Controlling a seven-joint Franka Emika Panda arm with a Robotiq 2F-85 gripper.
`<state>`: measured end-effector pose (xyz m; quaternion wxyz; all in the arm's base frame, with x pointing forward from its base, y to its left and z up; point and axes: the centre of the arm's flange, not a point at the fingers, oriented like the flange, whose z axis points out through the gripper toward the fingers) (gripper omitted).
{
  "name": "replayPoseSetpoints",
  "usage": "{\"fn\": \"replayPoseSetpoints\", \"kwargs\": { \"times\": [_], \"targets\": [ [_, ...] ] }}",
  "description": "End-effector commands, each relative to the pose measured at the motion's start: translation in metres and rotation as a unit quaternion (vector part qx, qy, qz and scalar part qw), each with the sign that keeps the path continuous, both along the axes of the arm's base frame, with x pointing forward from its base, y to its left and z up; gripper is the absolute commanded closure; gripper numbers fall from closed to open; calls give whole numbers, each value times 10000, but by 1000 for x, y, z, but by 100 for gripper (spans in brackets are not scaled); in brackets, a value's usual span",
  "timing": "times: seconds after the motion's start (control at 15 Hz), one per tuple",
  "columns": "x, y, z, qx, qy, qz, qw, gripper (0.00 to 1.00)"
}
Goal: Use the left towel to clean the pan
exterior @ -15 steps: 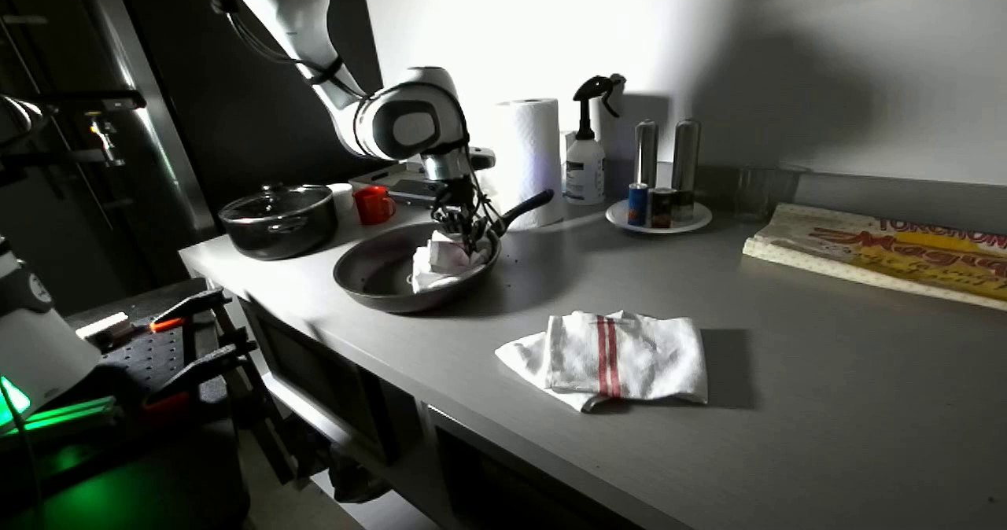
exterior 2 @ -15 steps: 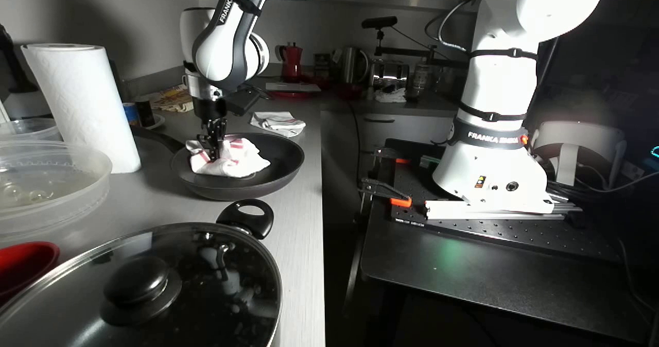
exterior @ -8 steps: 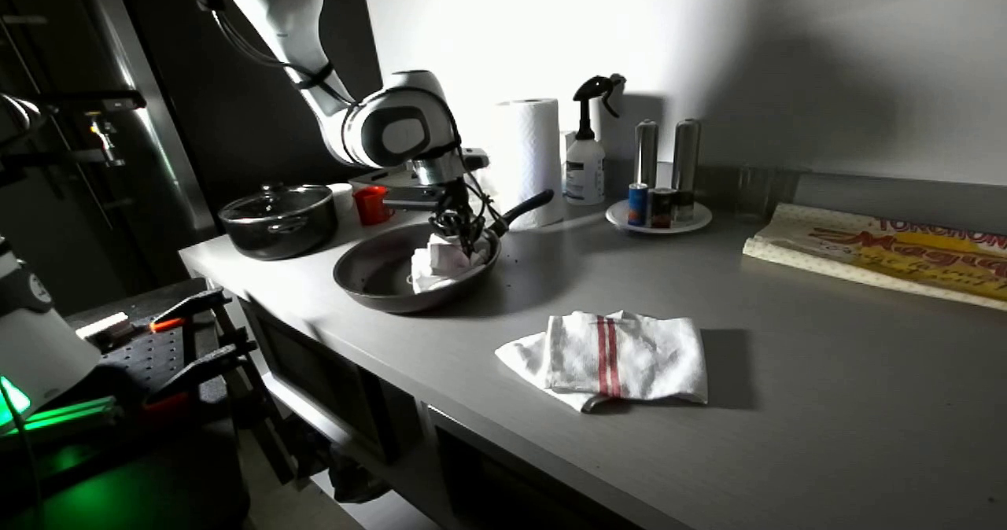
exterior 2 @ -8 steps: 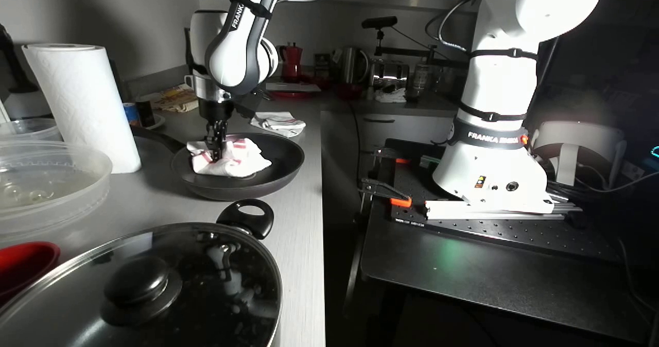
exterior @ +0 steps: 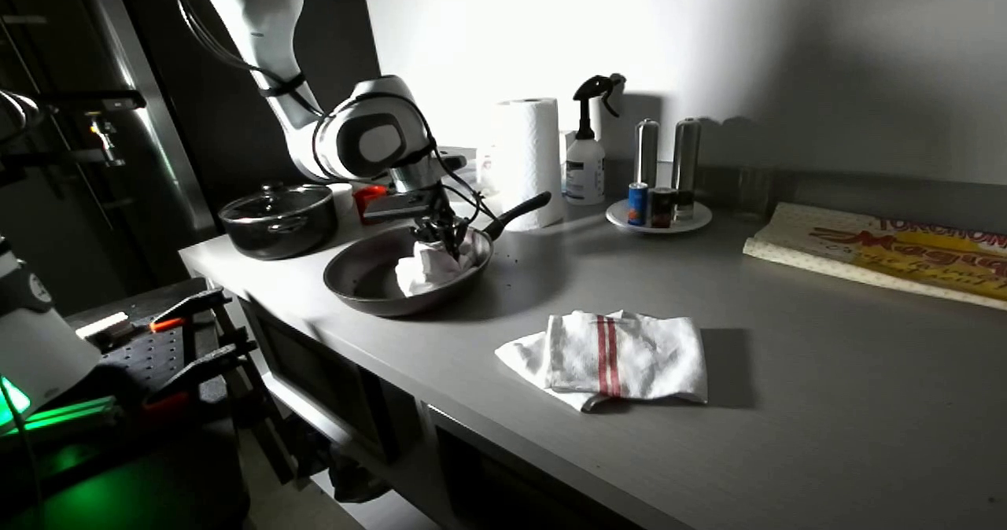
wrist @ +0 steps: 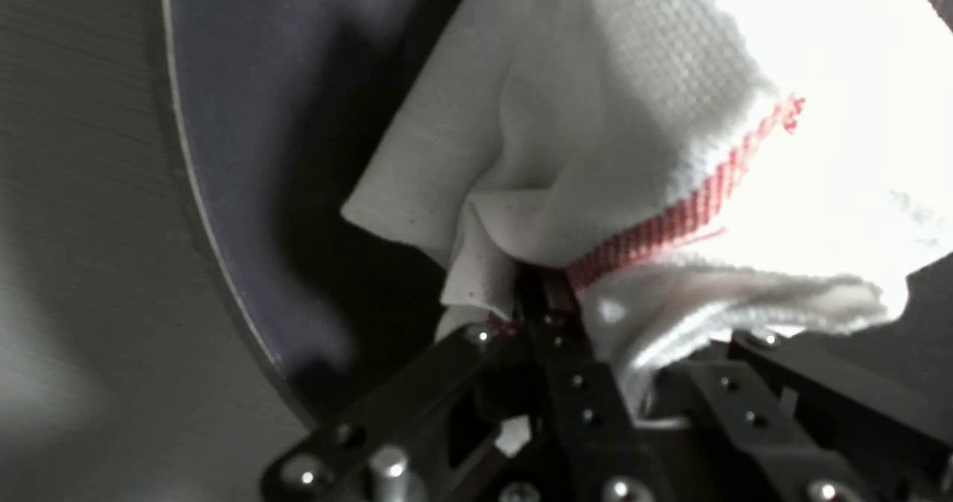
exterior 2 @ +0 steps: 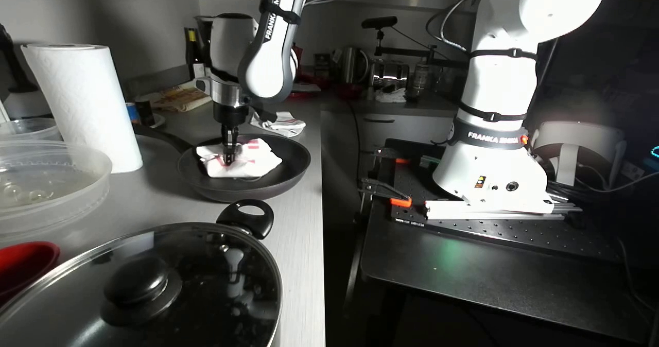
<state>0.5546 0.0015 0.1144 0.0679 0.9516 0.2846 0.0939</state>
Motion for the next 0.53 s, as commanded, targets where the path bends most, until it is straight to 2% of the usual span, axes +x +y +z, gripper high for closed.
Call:
{"fn": "replayPoseSetpoints", "kwargs": {
  "times": [0.0,0.47],
  "targets": [
    [-56,20,-27,-244,347,571,9975,96],
    [-103,56,-21,-416,560,1413,9875,96]
  ]
}}
